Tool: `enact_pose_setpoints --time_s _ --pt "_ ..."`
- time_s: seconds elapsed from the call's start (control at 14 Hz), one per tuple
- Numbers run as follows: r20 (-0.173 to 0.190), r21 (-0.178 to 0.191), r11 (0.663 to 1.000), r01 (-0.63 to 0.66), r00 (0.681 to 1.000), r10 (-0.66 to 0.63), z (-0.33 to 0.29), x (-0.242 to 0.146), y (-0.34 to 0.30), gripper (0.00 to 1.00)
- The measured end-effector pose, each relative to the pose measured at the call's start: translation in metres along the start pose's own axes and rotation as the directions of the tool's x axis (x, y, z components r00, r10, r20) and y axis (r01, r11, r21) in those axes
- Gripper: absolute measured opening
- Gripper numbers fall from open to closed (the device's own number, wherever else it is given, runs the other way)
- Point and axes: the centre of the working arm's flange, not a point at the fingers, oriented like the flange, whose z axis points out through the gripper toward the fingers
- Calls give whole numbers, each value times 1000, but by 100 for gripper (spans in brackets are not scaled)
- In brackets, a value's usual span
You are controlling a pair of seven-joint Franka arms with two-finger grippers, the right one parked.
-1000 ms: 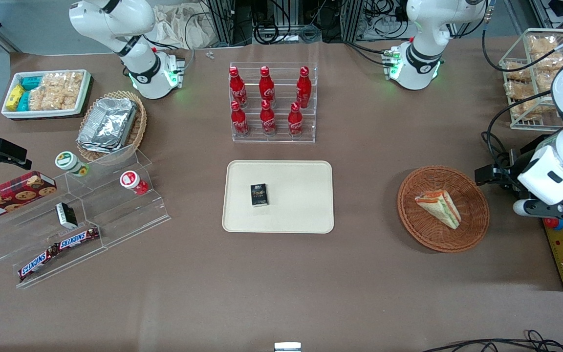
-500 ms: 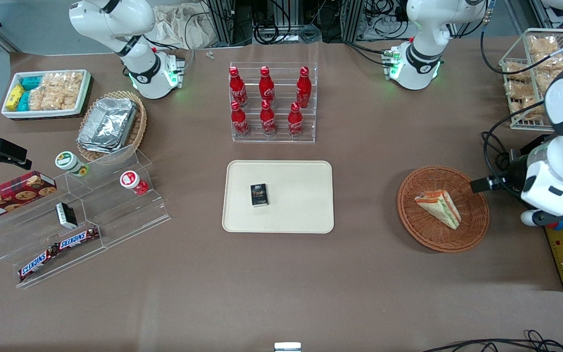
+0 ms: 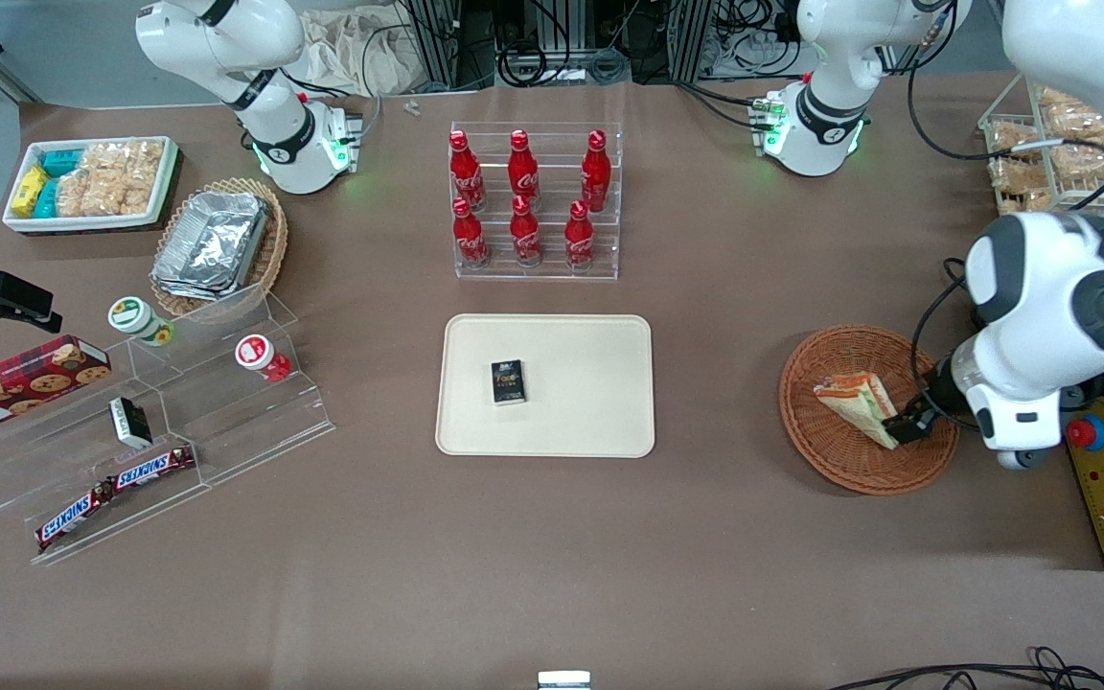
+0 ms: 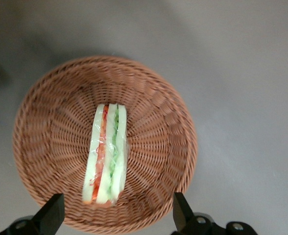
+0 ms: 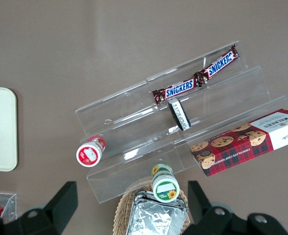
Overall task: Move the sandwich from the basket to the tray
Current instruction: 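Close the left gripper on the triangular sandwich and lift it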
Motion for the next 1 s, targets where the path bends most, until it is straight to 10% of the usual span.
enact_pose_setpoints --time_s 1.0 --pt "51 88 977 195 978 -200 94 -5 -34 100"
